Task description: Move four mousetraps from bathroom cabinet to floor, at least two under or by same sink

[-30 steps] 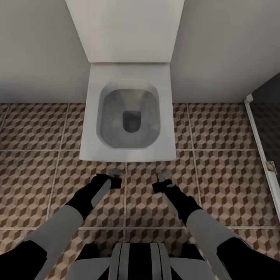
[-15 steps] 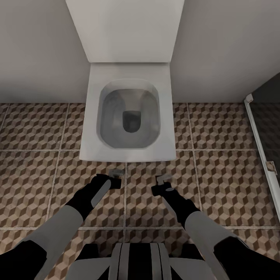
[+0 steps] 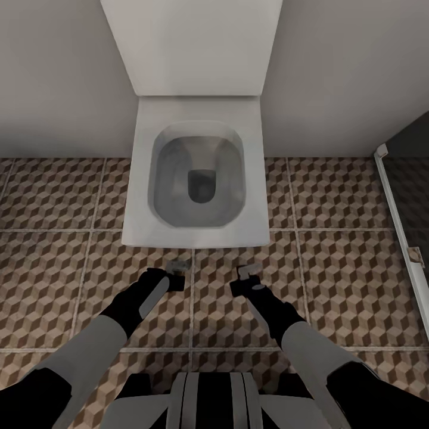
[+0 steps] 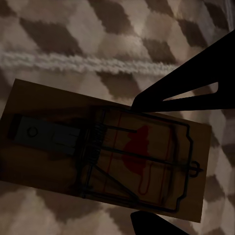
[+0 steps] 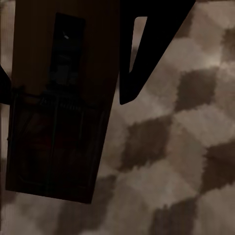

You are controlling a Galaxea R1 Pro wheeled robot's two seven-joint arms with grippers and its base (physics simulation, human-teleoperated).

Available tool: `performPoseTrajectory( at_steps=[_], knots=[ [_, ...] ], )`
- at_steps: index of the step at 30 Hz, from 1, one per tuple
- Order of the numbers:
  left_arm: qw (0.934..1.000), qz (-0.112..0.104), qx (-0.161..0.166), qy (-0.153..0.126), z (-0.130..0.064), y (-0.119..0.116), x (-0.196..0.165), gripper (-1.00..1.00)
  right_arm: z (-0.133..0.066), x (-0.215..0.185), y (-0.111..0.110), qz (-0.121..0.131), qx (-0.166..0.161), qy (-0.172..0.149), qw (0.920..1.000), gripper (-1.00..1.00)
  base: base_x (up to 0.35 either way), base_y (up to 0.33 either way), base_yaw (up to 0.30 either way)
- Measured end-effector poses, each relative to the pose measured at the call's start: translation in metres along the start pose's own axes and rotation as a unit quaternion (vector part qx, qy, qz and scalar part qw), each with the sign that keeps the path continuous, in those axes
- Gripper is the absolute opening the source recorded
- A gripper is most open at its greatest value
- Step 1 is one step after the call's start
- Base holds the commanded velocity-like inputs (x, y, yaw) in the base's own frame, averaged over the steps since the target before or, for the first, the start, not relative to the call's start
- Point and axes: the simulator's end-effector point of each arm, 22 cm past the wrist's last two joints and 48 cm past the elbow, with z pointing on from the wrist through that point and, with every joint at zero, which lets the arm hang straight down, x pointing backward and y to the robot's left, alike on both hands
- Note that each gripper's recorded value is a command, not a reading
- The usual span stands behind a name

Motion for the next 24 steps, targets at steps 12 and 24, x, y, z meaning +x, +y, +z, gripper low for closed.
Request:
performPoseTrajectory(
  at_steps=[12,24],
  knots=[
    [1.0,0.0,0.0,0.001,0.0004,-0.0003,0.0007,-1.0,-0.0011,-0.008,0.0005,0.0,-0.001,-0.008,1.0,-1.0,0.0,0.0,0.0],
    [1.0,0.0,0.0,0.0,0.0002,-0.0004,0.0004,-1.0,-0.0011,-0.0081,0.001,0.0,-0.002,-0.009,1.0,1.0,0.0,0.0,0.0]
  ],
)
